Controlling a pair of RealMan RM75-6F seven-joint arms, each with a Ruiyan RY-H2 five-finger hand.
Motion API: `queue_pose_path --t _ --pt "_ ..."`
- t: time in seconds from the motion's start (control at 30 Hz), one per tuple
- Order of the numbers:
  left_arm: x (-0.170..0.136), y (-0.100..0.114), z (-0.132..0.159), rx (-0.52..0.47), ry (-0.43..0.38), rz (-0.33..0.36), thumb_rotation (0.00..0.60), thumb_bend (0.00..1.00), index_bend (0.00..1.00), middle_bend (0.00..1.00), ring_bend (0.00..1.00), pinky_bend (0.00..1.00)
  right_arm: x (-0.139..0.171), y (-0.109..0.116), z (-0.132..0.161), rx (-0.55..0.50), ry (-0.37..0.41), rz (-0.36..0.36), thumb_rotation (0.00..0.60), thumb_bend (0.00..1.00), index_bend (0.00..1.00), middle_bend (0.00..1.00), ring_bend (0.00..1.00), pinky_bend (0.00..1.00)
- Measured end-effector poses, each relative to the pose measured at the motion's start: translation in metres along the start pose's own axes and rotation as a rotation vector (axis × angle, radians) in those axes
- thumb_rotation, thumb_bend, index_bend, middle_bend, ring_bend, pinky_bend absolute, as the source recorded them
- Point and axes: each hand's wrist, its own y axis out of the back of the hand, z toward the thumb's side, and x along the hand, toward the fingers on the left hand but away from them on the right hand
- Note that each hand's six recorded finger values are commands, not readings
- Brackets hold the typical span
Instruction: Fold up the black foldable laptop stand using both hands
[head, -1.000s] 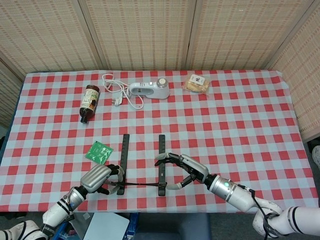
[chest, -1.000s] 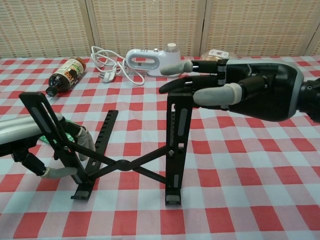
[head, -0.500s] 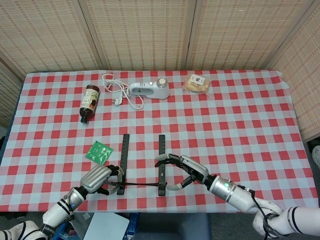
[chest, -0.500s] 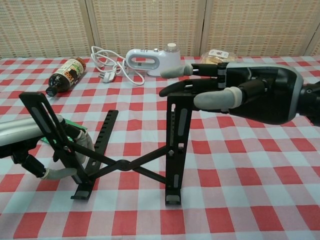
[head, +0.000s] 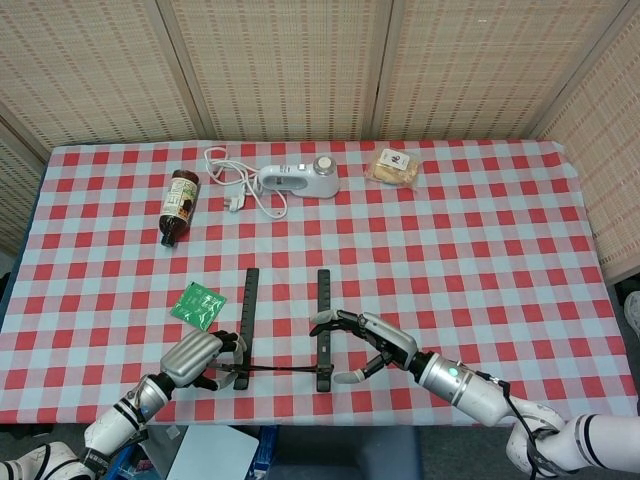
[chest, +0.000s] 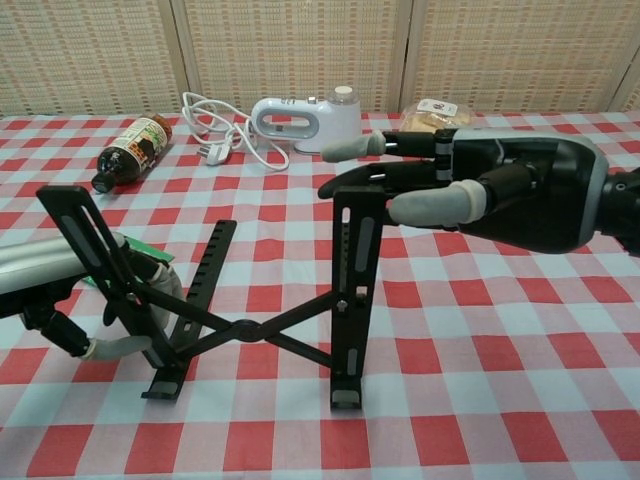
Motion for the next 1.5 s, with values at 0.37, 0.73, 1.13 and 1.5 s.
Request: queue_pose_path --t 0.37,0.73,1.13,1.5 --pt "-0.004 0.003 0.0 0.038 0.013 0.017 0.591 0.36 0.49 0.34 0.34 0.53 0.0 0.0 0.0 0.0 0.001 0.003 0.6 0.1 0.2 0.27 0.07 0.09" --pt "-0.005 0.002 -0.002 0.057 0.03 0.012 0.547 0.36 0.47 0.34 0.34 0.53 0.001 0.0 -0.001 -0.001 0.001 0.006 0.6 0.1 0.2 0.27 0.07 0.09" --pt "-0.006 0.002 -0.005 0.094 0.045 0.017 0.588 0.36 0.55 0.34 0.35 0.53 0.001 -0.002 -0.003 0.007 -0.004 0.011 0.6 0.1 0.2 0.27 0.07 0.09" --pt "-0.006 0.002 -0.005 0.086 0.044 0.027 0.6 0.36 0.56 0.34 0.35 0.53 0.003 -0.009 -0.015 0.148 -0.062 0.036 0.6 0.1 0.21 0.27 0.07 0.09"
